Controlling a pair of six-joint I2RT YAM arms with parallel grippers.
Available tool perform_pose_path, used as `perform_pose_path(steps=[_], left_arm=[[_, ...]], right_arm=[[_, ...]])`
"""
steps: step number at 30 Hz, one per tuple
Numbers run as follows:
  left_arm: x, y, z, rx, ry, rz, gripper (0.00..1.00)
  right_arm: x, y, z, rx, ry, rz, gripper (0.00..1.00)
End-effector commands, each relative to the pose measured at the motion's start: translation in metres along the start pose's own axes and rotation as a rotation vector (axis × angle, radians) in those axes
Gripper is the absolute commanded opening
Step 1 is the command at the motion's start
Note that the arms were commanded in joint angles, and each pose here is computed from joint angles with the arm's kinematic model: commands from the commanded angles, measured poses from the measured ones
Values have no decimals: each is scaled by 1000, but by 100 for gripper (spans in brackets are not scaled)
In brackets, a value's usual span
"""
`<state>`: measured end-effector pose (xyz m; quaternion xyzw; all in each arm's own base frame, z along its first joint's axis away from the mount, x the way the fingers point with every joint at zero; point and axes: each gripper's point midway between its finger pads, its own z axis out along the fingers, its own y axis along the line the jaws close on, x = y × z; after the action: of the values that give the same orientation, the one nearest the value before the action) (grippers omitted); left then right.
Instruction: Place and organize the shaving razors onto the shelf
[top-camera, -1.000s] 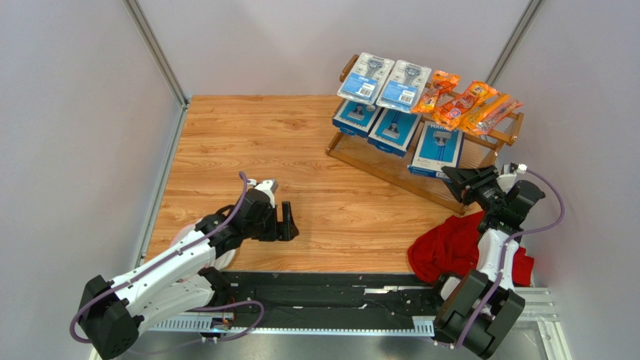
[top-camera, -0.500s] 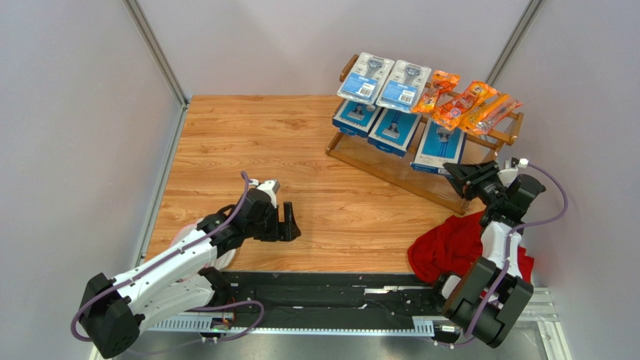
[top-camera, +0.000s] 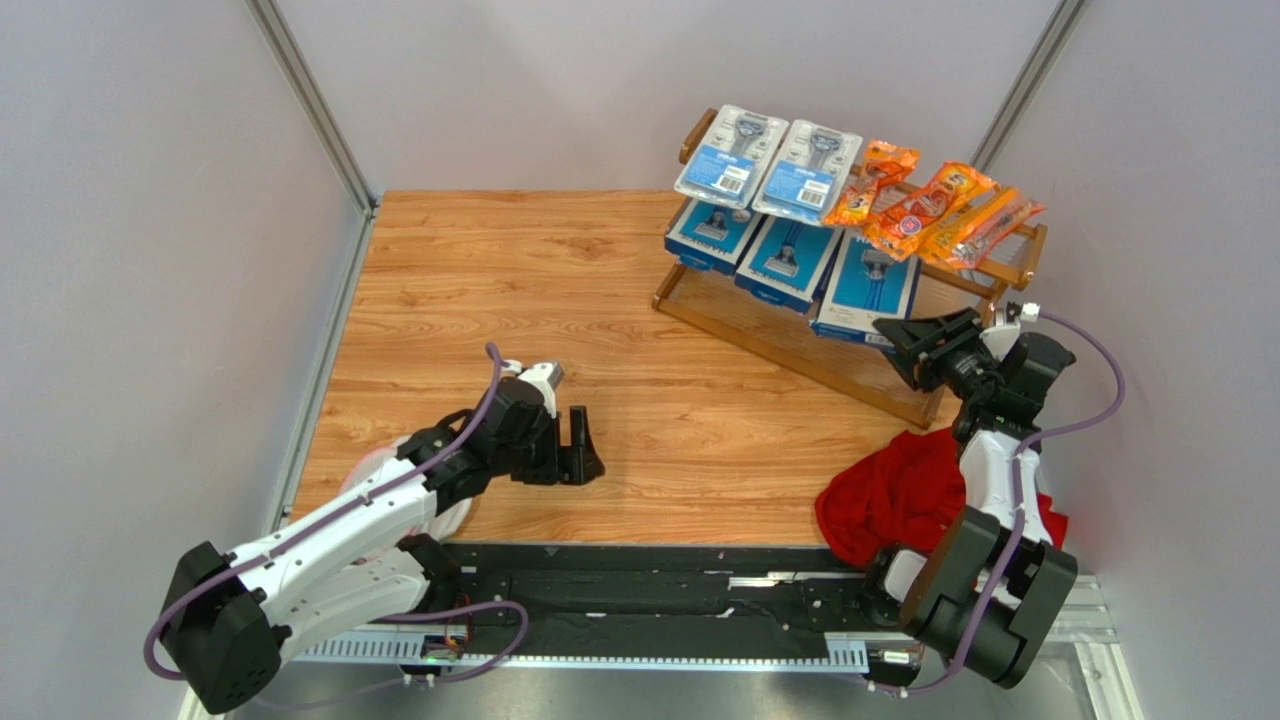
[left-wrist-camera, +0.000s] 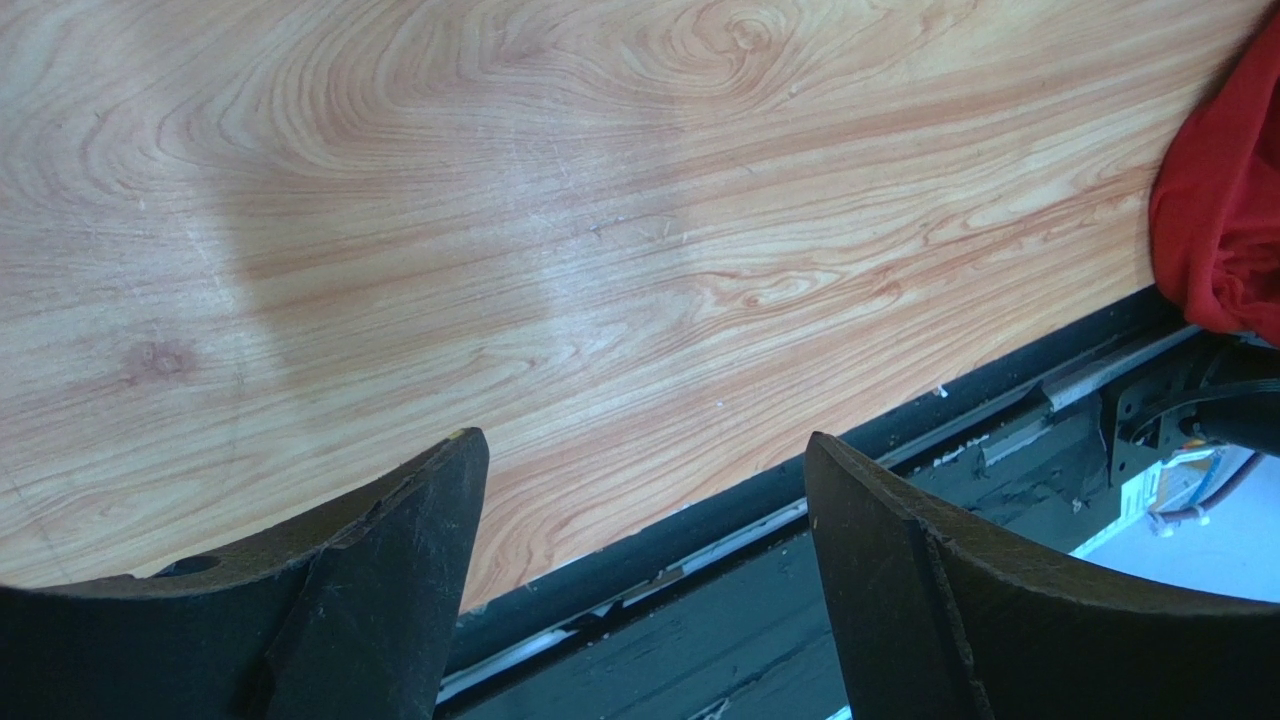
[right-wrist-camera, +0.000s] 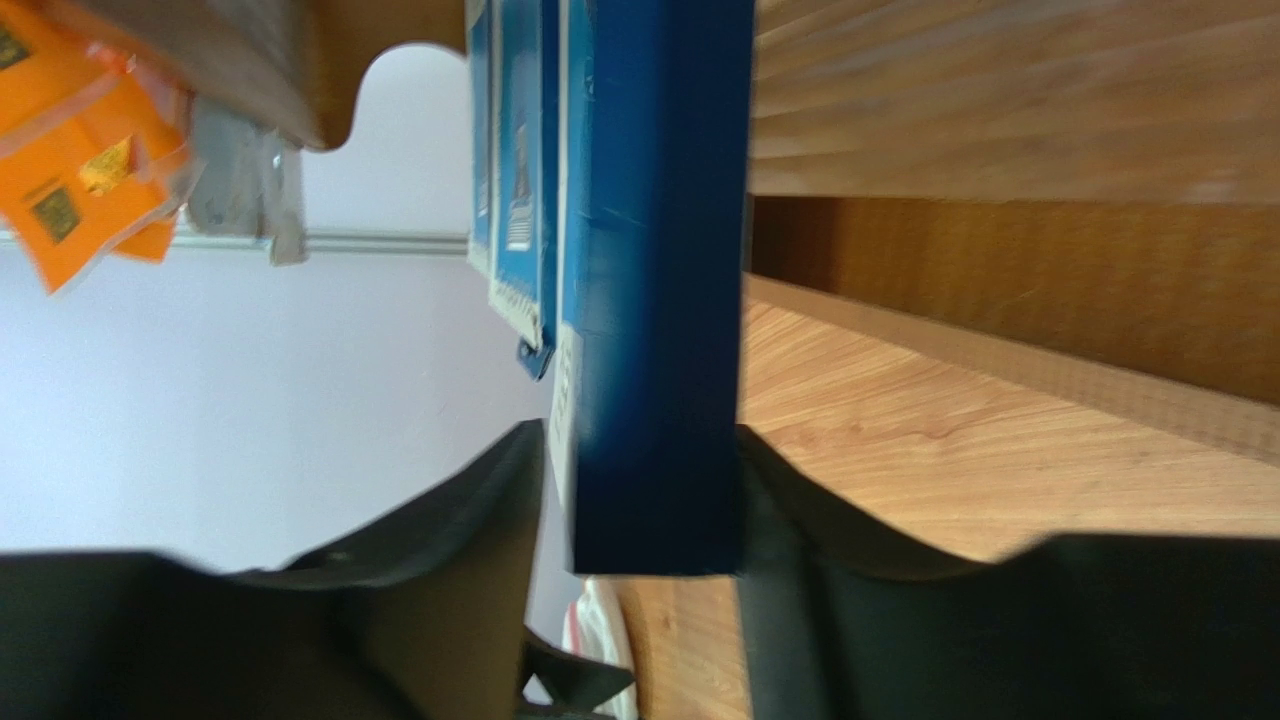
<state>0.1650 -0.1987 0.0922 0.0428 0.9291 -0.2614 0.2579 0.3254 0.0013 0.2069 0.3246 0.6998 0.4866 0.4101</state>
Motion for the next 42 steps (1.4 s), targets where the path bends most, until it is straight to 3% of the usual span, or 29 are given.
perform_pose_path(steps=[1, 2, 9, 17, 22, 38, 42], left_arm=[[-2, -5, 1, 33, -15, 4, 86], [-3, -6, 1, 36, -16, 4, 86], [-1, -6, 2, 38, -11, 4, 86], [0, -6, 3, 43, -8, -1, 86], [1, -6, 4, 45, -3, -4, 86], [2, -5, 6, 42, 1, -3, 85], [3, -5, 6, 40, 3, -3, 85]], right_arm=[[-16, -11, 3, 84, -74, -50, 59], [-16, -14, 3, 94, -80, -55, 65], [-7, -16, -5, 111, -89, -81, 80], [9, -8, -16, 99, -72, -103, 83], [14, -6, -20, 92, -69, -99, 82], [14, 1, 3, 38, -40, -71, 54], [15, 5, 10, 25, -34, -70, 52]])
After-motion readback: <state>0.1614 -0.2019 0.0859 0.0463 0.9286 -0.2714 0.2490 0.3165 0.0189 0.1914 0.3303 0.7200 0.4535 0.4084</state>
